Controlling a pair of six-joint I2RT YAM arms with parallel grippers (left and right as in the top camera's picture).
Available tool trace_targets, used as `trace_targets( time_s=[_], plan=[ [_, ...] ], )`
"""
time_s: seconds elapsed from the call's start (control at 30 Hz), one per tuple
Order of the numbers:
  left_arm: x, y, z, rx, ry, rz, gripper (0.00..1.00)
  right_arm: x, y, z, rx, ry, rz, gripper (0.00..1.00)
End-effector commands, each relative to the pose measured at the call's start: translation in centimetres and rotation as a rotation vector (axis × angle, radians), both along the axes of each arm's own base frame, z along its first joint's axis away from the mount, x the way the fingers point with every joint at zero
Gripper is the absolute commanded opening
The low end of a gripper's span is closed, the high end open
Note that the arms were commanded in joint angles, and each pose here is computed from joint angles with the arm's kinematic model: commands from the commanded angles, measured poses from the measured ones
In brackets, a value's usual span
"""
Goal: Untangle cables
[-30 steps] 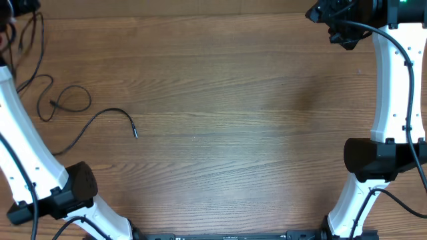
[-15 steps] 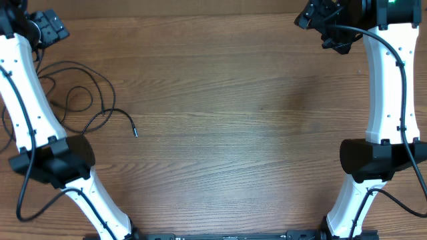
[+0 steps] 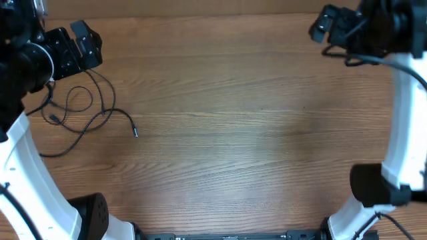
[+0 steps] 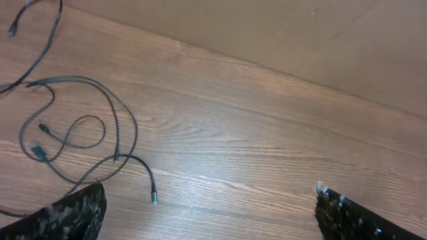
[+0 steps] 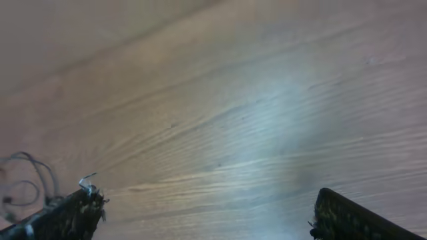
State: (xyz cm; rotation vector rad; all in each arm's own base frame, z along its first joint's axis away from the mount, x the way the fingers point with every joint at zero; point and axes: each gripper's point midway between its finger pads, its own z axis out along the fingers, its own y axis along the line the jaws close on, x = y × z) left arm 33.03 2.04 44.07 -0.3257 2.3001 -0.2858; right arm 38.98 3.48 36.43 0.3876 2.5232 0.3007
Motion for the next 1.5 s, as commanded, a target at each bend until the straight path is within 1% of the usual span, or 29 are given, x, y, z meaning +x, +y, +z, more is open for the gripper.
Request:
trace_targets(
  time_s=[0.0,0.07,0.1,0.17,0.27,0.33,0.37,0.43,0.53,0.57,0.6,0.7,0.77,0.8,0.83,0.9,1.07,1.17,1.23,1.33,1.43,1.47],
  plan=[
    [-3.5,-2.3,2.9,0.047,-0.099,-0.072,1.0,-3.1,-0.5,4.4,-0.023,-0.132,-0.004,1.0],
    [-6.2,-3.4,3.3,0.079,-0.118,-0.092,1.0,-4.5,-1.1,5.6,-0.045,-0.164,-0.024,1.0],
    [-7.3,-3.2,2.8,0.096,-0.101,-0.072,0.99,-4.9,-1.2,6.0,-0.047,-0.175,-0.026,1.0],
    [-9.9,-1.6,0.4,0.15,-0.056,0.029,0.99,-5.6,-1.2,6.7,-0.04,-0.196,-0.033,1.0],
    [-11.2,-1.6,-0.6,0.151,-0.185,0.041,1.0,-6.0,-1.2,5.9,-0.044,-0.166,-0.032,1.0],
    [-11.4,-1.6,-3.2,0.15,-0.275,0.048,1.0,-6.2,-2.4,3.3,-0.1,-0.091,-0.072,0.89],
    [-11.0,-1.6,-4.8,0.137,-0.297,0.058,1.0,-6.1,-2.4,2.3,-0.103,-0.087,-0.073,0.89],
    [-10.5,-1.6,-7.3,0.101,-0.294,0.08,1.0,-6.2,-2.4,0.5,-0.1,-0.126,-0.075,0.89],
    [-9.6,-1.6,-11.2,0.055,-0.22,0.11,0.99,-7.2,-2.5,-3.5,-0.088,-0.236,-0.082,0.93],
    [-9.5,-1.6,-11.9,0.056,-0.203,0.109,0.99,-7.4,-2.5,-4.6,-0.085,-0.265,-0.084,0.97],
    [-9.3,-1.6,-12.9,0.057,-0.175,0.108,1.0,-8.0,-2.5,-6.8,-0.075,-0.291,-0.095,1.0],
    [-9.3,-1.6,-14.9,0.061,-0.097,0.107,1.0,-9.7,-2.6,-13.1,-0.029,-0.262,-0.147,1.0],
    [-9.7,-1.6,-16.8,0.067,-0.003,0.103,1.0,-10.6,-2.5,-16.4,-0.028,-0.219,-0.145,1.0],
    [-9.8,-1.6,-17.2,0.069,0.021,0.101,1.0,-10.5,-2.5,-16.4,-0.026,-0.223,-0.143,1.0],
    [-10.1,-1.6,-18.3,0.071,0.076,0.099,0.99,-10.3,-2.5,-16.4,-0.025,-0.228,-0.142,1.0],
    [-10.1,-1.6,-19.0,0.073,0.117,0.097,1.0,-10.0,-2.4,-16.0,-0.025,-0.249,-0.14,1.0],
    [-9.1,-1.6,-20.9,0.076,0.202,0.094,1.0,-8.5,-2.3,-14.0,-0.014,-0.351,-0.137,1.0],
    [-8.5,-1.6,-22.1,0.077,0.257,0.092,1.0,-8.3,-1.5,-13.6,0.021,-0.363,-0.104,1.0],
    [-8.0,-1.6,-23.1,0.079,0.301,0.09,1.0,-8.1,0.2,-13.0,0.092,-0.383,-0.033,1.0],
    [-7.2,-1.6,-25.3,0.083,0.397,0.087,0.99,-8.3,4.0,-11.2,0.254,-0.428,0.142,1.0],
    [-6.8,-1.6,-26.8,0.084,0.459,0.084,1.0,-9.0,5.4,-11.0,0.311,-0.415,0.207,1.0],
    [-6.6,-1.6,-27.4,0.085,0.481,0.083,0.99,-9.4,5.5,-11.6,0.316,-0.385,0.21,1.0]
  ],
)
